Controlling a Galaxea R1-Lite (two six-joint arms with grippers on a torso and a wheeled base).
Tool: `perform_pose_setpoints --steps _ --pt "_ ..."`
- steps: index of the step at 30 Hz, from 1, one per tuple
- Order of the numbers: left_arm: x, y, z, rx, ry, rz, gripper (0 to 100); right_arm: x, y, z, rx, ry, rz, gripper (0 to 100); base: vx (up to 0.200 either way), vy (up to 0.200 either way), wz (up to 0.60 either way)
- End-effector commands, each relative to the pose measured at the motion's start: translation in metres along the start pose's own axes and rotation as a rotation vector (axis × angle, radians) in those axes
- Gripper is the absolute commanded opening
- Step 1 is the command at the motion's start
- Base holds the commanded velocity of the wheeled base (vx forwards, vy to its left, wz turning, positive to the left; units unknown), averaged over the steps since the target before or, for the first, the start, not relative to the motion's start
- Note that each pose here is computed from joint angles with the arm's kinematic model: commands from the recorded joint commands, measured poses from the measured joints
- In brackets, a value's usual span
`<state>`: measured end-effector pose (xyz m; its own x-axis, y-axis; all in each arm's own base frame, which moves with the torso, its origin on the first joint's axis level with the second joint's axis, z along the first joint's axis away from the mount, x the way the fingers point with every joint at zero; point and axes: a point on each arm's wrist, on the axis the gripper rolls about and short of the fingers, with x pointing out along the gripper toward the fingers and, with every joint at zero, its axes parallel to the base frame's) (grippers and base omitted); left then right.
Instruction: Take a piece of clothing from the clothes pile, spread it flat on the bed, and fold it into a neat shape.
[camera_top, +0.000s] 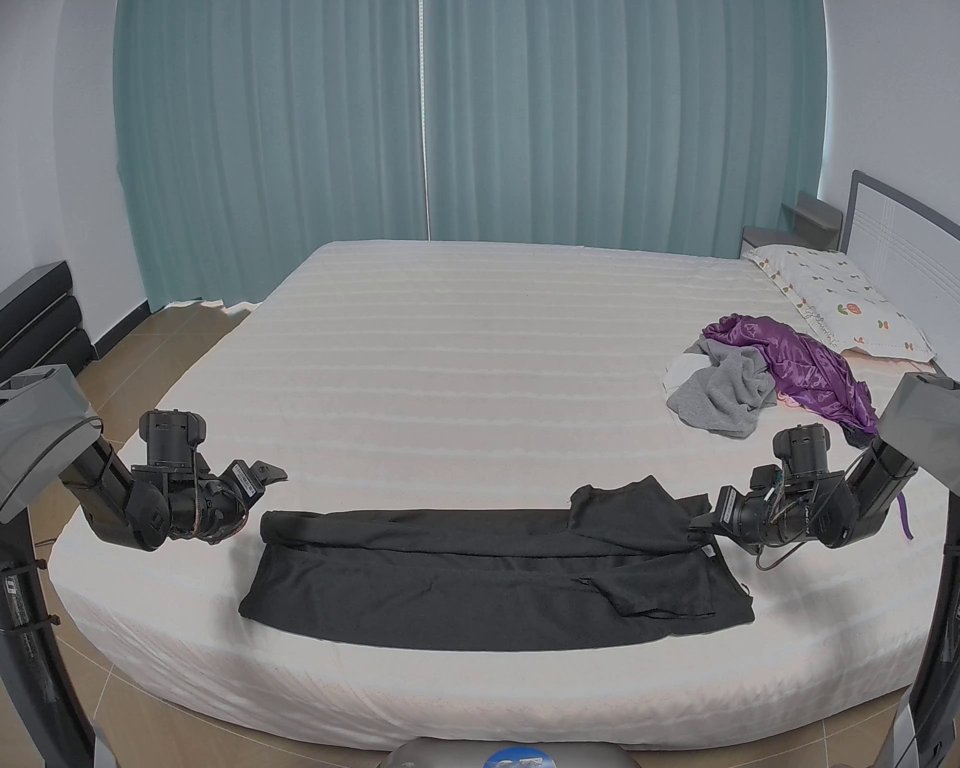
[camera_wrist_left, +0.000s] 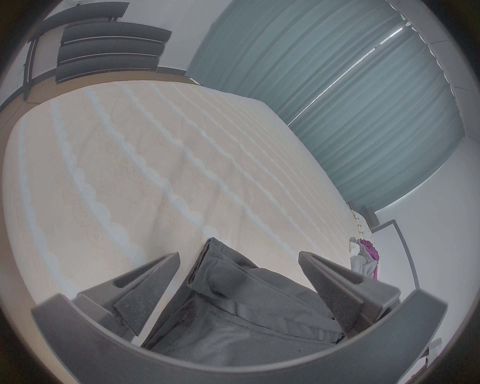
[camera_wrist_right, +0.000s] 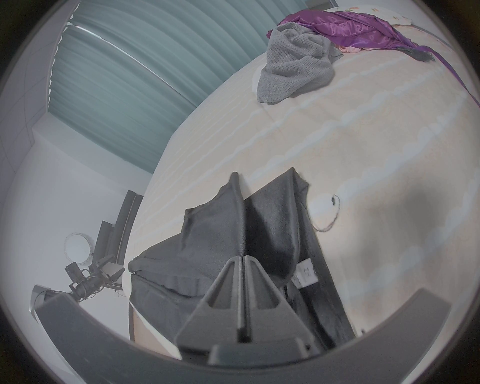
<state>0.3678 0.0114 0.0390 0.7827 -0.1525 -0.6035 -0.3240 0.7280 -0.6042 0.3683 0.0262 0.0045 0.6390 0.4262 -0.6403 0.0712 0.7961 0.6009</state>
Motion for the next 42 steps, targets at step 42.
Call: perform_pose_setpoints --steps 42 --pt "0.057 -0.043 -0.035 -0.123 0.004 -0.104 100 -0.043 -0.015 -0.031 0.055 0.025 0.016 0 0.000 0.000 0.00"
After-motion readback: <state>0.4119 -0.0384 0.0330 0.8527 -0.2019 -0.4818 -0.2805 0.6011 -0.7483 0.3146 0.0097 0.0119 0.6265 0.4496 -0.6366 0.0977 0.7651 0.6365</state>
